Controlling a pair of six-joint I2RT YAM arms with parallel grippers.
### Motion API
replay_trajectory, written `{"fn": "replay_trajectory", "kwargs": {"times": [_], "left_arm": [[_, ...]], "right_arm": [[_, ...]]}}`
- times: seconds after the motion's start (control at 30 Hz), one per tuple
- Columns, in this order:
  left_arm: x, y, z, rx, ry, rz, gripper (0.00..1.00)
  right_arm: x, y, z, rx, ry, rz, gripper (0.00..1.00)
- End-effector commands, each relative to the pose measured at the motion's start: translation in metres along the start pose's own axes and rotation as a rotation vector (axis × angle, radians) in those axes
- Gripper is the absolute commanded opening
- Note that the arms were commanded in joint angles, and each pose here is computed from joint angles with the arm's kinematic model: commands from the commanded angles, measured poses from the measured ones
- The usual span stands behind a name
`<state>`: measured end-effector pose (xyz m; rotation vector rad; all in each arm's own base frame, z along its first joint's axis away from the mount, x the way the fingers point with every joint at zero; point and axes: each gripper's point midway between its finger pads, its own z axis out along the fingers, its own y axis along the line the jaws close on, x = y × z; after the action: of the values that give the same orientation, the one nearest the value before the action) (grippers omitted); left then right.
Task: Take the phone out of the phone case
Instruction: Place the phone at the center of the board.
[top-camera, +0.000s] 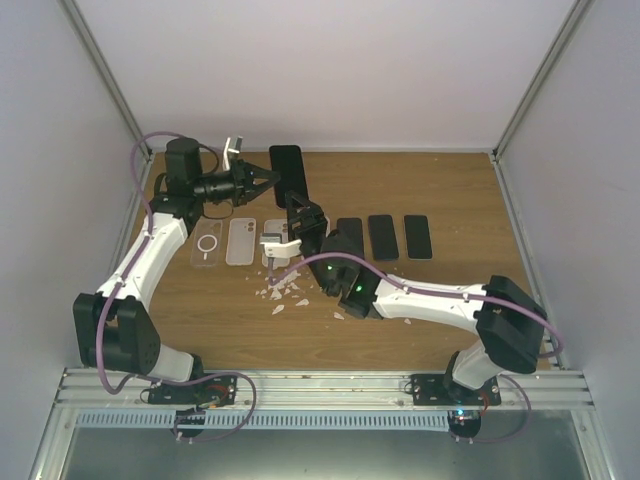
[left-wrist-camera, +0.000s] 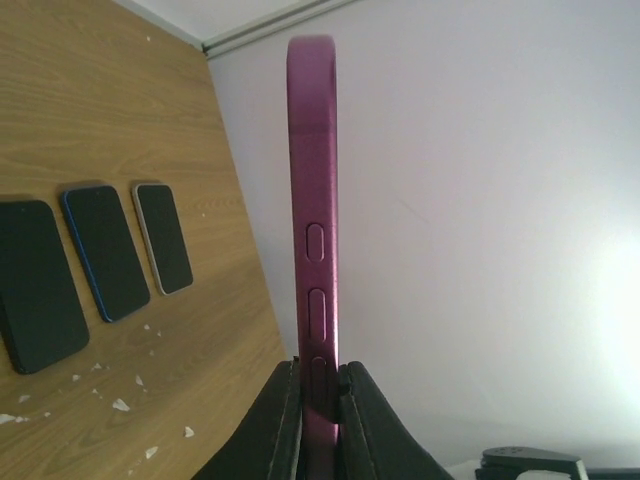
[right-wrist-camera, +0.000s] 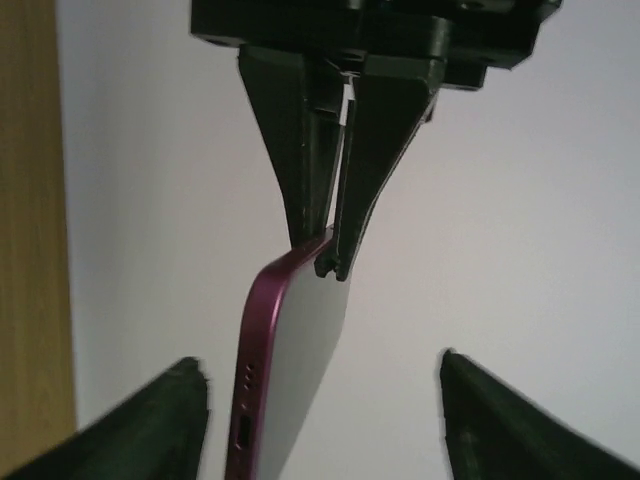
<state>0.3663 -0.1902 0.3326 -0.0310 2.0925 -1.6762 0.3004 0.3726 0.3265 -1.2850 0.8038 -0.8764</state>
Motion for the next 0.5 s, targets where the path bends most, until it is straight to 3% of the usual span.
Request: {"fn": "replay_trajectory", "kwargs": {"times": [0.0,0.23,0.47], "left_arm": [[-0.013,-0.019,-0.003,0.032,-0.046,0.180,0.00],[-0.017,-0.017,-0.012,0.048,-0.104,0.302,0.00],[-0.009,-0.037,-0.020,0.132,-0.156,0.444,0.00]], "right_arm": [[0.001,-0.008,-0.003,-0.073,0.003,0.139,0.73],[-0.010,0.002,-0.017,-0.487,-0.105,0.507,0.98],[0.009,-0.040,-0.023,-0.642,-0.207,0.925,1.00]]}}
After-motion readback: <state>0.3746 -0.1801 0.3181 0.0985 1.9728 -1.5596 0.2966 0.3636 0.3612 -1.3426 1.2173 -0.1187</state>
